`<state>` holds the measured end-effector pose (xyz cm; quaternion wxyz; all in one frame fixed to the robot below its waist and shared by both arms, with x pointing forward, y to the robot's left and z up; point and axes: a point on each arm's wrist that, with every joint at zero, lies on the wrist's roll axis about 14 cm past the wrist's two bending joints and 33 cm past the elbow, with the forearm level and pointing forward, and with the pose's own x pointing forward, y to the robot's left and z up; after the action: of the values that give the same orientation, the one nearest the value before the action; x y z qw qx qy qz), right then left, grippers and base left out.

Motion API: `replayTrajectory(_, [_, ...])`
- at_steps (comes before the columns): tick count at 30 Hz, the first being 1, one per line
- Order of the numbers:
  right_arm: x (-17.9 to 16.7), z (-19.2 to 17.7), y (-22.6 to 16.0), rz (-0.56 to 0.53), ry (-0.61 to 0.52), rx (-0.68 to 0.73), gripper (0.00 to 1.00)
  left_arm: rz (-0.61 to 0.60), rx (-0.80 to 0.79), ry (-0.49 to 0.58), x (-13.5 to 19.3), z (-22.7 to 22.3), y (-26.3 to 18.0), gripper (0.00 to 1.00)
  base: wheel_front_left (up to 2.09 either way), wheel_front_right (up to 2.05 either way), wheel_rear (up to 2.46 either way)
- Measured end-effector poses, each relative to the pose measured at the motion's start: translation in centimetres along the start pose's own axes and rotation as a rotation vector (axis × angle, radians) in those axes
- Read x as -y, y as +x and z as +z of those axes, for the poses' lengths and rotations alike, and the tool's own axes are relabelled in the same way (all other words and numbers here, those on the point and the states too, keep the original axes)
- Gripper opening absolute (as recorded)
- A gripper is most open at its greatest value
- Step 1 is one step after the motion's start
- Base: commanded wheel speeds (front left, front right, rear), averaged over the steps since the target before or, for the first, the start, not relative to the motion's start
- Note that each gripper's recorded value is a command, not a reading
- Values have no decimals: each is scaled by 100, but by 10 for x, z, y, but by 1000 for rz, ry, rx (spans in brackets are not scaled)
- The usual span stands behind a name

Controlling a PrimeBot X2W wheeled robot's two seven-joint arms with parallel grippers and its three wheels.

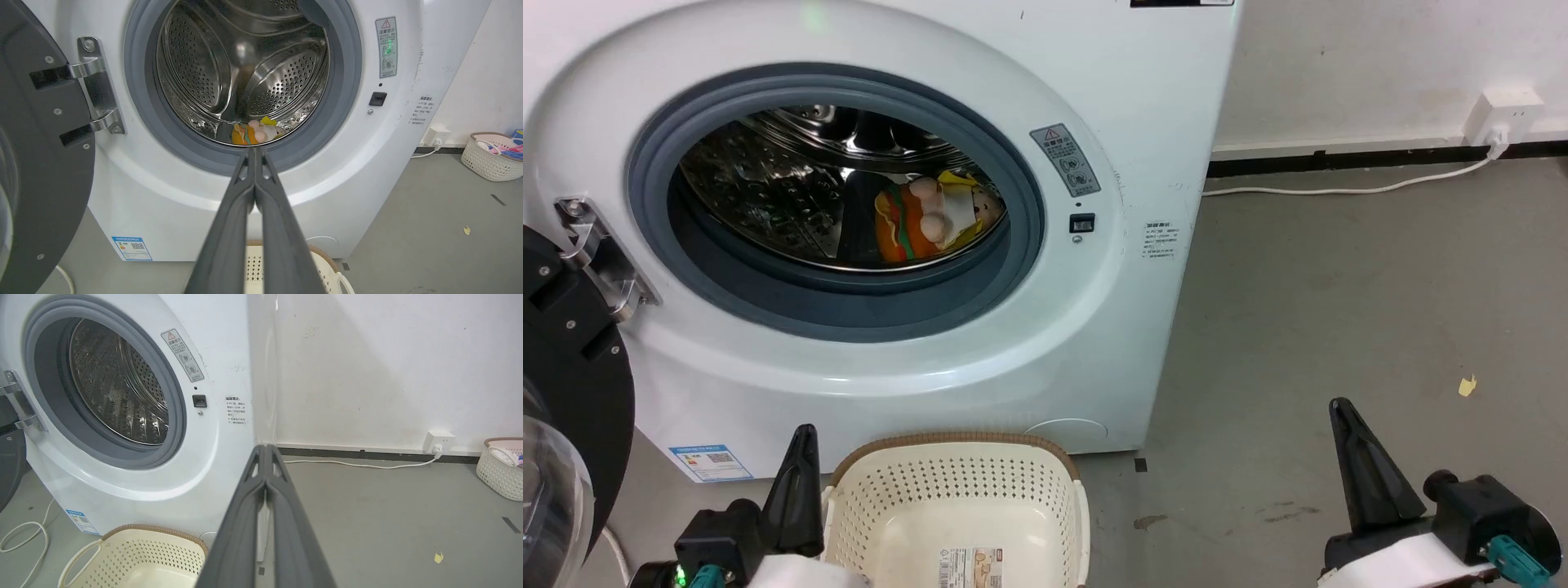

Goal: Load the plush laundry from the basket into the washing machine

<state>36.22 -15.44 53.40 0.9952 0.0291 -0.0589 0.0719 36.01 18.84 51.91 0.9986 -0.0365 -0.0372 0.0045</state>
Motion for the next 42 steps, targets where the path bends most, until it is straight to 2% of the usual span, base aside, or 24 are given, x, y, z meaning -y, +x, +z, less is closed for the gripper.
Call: replayTrajectory(42, [3, -5, 3, -3, -49, -70, 0, -11, -38, 60, 7, 3, 6, 0, 0, 0, 0])
